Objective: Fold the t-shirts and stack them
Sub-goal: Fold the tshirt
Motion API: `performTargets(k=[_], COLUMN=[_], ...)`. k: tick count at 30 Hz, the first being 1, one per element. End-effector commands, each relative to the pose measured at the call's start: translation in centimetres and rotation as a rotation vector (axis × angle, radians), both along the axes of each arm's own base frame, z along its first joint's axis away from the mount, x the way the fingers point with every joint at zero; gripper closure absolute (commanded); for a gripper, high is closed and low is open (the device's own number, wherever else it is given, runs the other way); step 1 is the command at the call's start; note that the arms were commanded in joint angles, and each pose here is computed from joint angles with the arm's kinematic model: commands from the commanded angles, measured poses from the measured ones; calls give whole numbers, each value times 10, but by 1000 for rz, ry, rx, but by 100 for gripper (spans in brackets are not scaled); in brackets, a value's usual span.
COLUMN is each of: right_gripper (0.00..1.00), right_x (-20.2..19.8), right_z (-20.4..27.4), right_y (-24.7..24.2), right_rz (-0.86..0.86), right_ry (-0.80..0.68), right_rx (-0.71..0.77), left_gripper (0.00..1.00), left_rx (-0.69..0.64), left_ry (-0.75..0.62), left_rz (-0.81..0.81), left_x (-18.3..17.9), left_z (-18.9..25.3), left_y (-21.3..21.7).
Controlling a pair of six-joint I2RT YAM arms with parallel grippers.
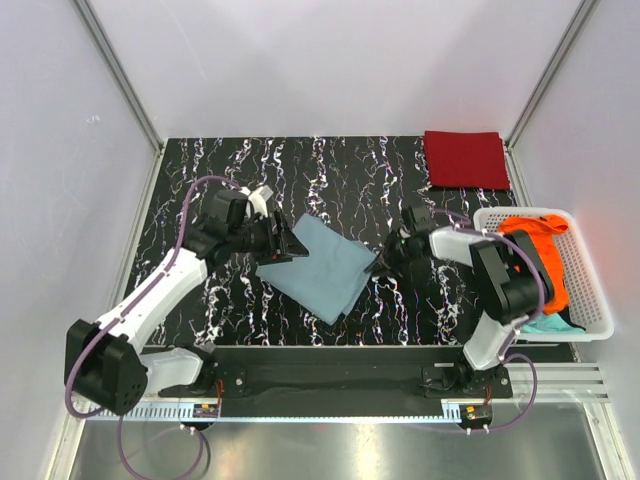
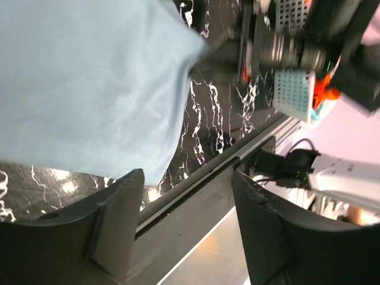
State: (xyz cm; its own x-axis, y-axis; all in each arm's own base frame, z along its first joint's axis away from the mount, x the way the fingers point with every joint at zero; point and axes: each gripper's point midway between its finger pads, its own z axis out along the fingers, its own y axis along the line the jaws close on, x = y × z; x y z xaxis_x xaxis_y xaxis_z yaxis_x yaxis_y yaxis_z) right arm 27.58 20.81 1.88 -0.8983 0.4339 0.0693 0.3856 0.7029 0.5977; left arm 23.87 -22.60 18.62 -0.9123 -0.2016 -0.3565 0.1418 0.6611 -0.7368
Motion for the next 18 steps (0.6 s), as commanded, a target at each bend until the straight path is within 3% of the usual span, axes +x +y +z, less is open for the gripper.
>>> performTargets(k=[1, 4, 8, 9, 14, 18], right_gripper=[75, 74, 48, 46, 44, 52], right_x=[62, 95, 114, 112, 84, 32], right_z=[17, 20, 31, 37, 69, 73], right_y=[8, 11, 2, -2, 9, 56], right_rz=[65, 142, 180, 185, 214, 355], right_ry=[-172, -198, -187, -176, -162, -90], right_rx=[-2, -36, -113, -135, -44, 105], left_gripper=[37, 37, 37, 37, 39, 43], left_rx=[2, 11, -4, -21, -91, -144], left_ry=[-52, -52, -57, -53, -26, 21], left_rz=[-89, -89, -106, -123, -141, -145], left_x=[5, 10, 21, 20, 36, 44], left_z=[6, 0, -8, -9, -29, -44], left_y=[-7, -8, -15, -19, -35, -47])
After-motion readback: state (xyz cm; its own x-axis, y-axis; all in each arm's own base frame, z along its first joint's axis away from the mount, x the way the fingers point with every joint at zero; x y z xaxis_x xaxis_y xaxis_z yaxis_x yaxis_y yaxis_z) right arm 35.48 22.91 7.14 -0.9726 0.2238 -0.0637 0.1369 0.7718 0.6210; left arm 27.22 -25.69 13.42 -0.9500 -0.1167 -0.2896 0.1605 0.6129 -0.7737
